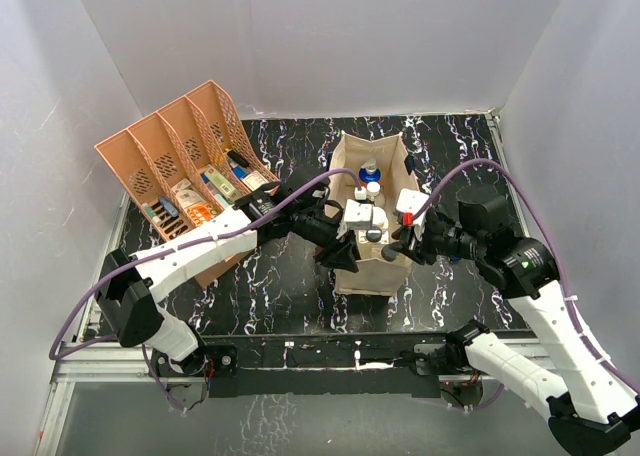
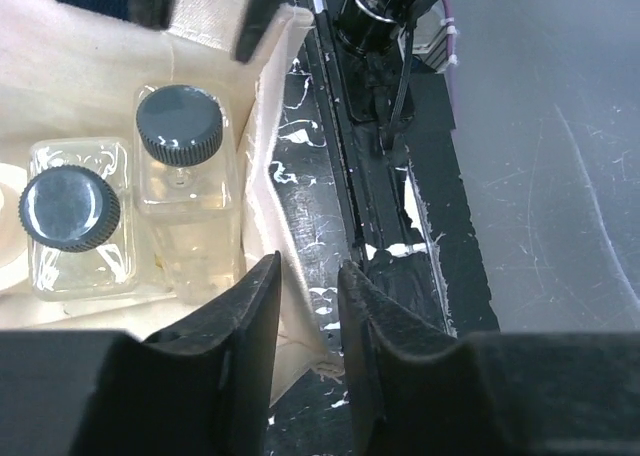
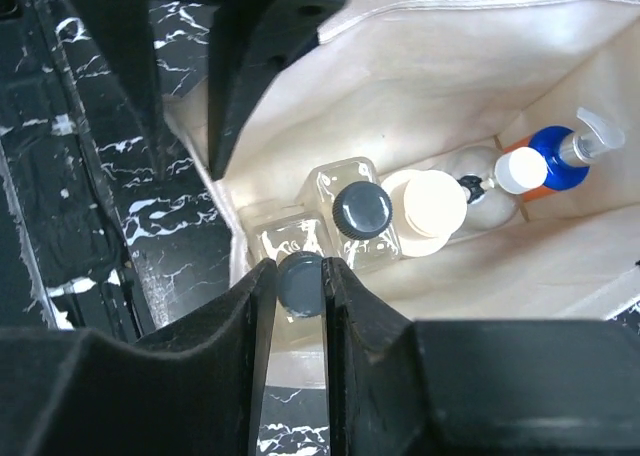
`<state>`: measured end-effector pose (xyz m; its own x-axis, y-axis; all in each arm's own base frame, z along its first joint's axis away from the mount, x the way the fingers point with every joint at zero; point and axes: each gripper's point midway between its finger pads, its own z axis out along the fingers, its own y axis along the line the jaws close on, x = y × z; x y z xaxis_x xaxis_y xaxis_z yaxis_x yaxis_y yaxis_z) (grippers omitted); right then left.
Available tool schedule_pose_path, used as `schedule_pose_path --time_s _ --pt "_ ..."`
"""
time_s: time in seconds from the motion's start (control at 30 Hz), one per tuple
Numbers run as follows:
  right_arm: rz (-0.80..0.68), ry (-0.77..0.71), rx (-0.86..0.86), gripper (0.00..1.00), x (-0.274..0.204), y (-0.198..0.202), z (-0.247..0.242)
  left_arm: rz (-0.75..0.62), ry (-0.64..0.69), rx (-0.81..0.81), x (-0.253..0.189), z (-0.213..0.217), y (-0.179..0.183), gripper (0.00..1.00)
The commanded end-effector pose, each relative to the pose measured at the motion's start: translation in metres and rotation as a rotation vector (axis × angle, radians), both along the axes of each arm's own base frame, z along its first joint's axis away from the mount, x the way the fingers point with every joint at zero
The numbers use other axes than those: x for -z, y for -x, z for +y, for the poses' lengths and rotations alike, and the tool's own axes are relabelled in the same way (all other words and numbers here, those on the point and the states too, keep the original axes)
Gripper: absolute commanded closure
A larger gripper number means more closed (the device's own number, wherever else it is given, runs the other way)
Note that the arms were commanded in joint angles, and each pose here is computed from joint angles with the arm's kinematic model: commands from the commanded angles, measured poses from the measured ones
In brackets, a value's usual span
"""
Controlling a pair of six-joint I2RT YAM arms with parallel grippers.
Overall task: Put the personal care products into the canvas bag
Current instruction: Adjust the care product in the canvas bag.
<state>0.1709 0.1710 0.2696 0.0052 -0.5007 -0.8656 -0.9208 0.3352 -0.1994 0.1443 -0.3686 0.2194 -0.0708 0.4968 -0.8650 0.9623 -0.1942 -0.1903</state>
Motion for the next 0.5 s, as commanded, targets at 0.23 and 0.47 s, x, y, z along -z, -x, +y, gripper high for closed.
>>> schedule_pose_path --time_s 0.23,0.47 --pt "0.025 0.030 0.049 0.83 0.012 -0.020 0.001 0.001 0.042 0.045 -0.010 -0.006 0.008 0.87" --pt "0.059 0.082 0.009 0.88 0.034 -0.010 -0.003 -0.001 0.044 0.041 -0.011 -0.007 0.007 0.91"
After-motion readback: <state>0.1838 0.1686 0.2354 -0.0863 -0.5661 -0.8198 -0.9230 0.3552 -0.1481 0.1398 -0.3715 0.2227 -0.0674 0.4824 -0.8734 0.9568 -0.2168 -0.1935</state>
